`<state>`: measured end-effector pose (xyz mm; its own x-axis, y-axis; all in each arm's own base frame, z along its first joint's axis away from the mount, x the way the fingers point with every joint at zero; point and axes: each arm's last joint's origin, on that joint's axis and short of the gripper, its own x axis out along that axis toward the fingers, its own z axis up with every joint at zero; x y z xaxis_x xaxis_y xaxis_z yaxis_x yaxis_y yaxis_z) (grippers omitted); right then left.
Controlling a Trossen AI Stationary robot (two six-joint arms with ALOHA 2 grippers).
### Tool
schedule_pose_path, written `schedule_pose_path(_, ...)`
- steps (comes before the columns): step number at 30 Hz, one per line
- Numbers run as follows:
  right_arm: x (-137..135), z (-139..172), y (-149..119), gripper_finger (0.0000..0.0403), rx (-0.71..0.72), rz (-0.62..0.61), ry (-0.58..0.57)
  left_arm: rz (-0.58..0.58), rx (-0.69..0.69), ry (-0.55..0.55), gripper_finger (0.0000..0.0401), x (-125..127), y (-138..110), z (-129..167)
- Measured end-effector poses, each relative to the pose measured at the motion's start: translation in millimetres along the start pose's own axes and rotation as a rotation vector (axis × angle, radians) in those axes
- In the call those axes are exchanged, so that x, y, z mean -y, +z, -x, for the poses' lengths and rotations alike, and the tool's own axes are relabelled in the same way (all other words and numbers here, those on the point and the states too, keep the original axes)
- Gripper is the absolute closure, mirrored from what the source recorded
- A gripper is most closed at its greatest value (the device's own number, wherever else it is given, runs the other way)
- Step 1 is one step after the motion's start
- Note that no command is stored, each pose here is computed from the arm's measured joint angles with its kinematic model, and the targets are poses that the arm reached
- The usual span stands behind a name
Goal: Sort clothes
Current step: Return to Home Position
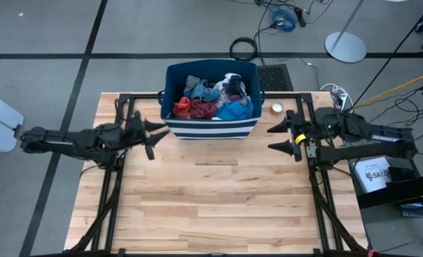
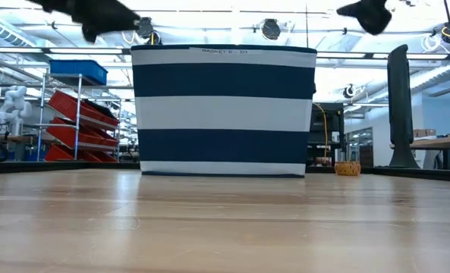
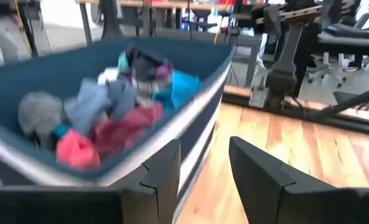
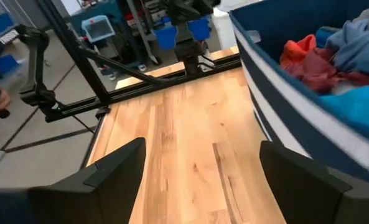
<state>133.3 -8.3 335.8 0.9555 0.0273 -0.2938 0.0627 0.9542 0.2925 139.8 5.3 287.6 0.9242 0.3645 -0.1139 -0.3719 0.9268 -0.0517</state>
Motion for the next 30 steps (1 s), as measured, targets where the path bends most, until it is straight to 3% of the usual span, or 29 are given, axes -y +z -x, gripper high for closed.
schedule_pose_path(9, 15.7, -17.6, -57.4, 0.0099, 0.027, -0.091, 0.028, 0.096, -0.055, 0.008, 0.0253, -1.8, -55.7, -8.8)
schedule_pose_path(17, 18.9, -8.4, -78.1, 0.0099, 0.069, -0.065, 0.056, 0.123, -0.085, -0.062, 0.0253, -5.7, -82.0, -1.2)
schedule_pose_path(24, 18.0, 12.7, -85.9, 0.0099, 0.187, -0.017, 0.109, 0.208, 0.035, -0.113, 0.0253, -12.8, -91.0, 14.5)
schedule_pose_path(30, 24.5, 9.0, -106.2, 0.0099, 0.311, -0.004, 0.144, 0.235, 0.137, -0.186, 0.0253, -14.8, -105.1, 19.3)
